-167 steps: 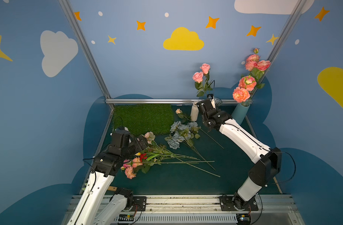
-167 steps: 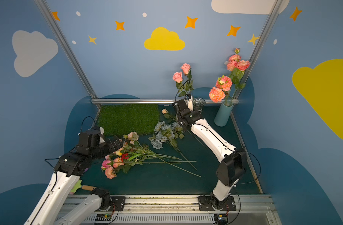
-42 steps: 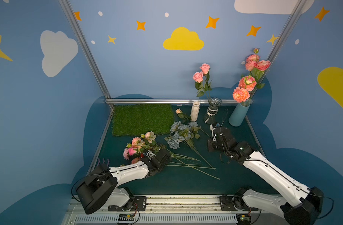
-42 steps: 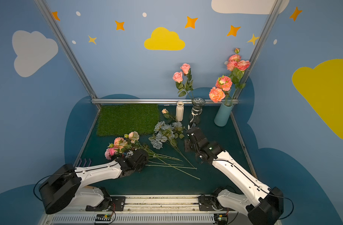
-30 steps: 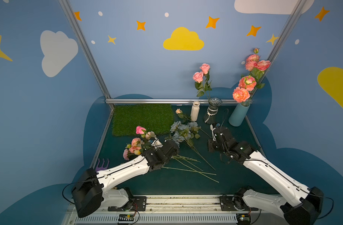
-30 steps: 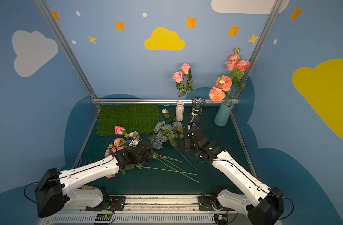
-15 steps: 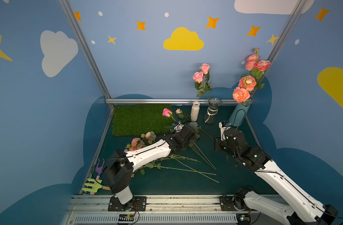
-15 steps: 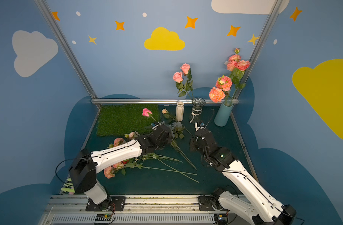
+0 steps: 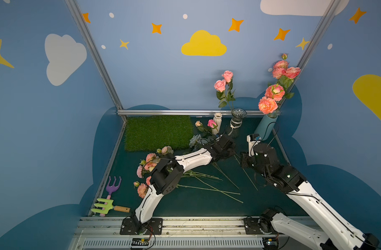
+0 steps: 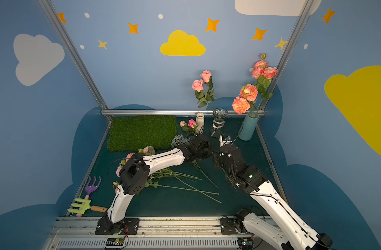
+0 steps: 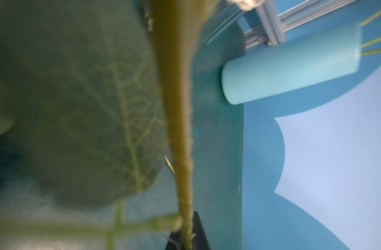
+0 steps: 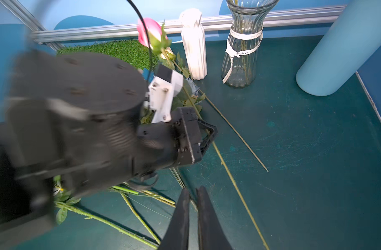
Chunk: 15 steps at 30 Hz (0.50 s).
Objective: Place the pink flowers into the vase
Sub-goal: Place the flower at the center of the board.
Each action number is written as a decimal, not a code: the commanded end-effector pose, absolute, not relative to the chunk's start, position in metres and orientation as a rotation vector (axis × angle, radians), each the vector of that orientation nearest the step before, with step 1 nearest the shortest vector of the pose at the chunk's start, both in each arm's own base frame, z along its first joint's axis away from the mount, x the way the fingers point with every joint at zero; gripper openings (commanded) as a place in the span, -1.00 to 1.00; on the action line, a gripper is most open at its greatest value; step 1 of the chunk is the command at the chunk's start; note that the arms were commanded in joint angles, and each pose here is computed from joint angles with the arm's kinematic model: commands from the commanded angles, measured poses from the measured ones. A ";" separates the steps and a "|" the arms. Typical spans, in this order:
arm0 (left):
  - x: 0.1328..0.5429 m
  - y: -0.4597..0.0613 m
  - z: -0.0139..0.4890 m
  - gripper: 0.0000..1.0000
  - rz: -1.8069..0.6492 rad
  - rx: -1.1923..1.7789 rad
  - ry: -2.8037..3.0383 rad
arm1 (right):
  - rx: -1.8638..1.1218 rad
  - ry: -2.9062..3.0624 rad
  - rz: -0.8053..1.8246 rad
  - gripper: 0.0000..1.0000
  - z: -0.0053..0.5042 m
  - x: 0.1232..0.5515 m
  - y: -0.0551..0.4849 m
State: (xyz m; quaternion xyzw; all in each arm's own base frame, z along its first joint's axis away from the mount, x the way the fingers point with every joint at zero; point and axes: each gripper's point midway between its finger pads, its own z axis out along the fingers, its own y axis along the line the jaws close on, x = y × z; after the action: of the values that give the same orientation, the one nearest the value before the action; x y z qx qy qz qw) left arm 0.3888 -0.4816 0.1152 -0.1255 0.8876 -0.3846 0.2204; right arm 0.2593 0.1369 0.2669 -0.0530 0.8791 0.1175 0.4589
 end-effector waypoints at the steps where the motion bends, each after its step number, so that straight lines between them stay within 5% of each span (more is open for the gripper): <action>1: 0.404 -0.492 0.139 -0.42 -1.165 -0.331 2.376 | -0.135 2.162 0.289 -0.76 0.266 0.257 0.134; 4: 0.409 -0.492 0.150 0.19 -1.166 -0.310 2.330 | -0.138 2.168 0.290 -0.76 0.264 0.257 0.135; 6: 0.410 -0.490 0.164 0.43 -1.164 -0.284 2.297 | -0.144 2.171 0.295 -0.76 0.264 0.257 0.136; 15: 0.380 -0.424 0.251 0.60 -0.995 -0.224 2.199 | -0.152 2.181 0.296 -0.76 0.260 0.259 0.139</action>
State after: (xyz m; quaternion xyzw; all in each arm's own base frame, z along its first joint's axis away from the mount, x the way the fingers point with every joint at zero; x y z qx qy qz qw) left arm 0.3875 -0.4514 0.2033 -0.0975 0.8580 -0.4029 0.3033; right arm 0.2588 0.1384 0.2653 -0.0559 0.8803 0.1225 0.4549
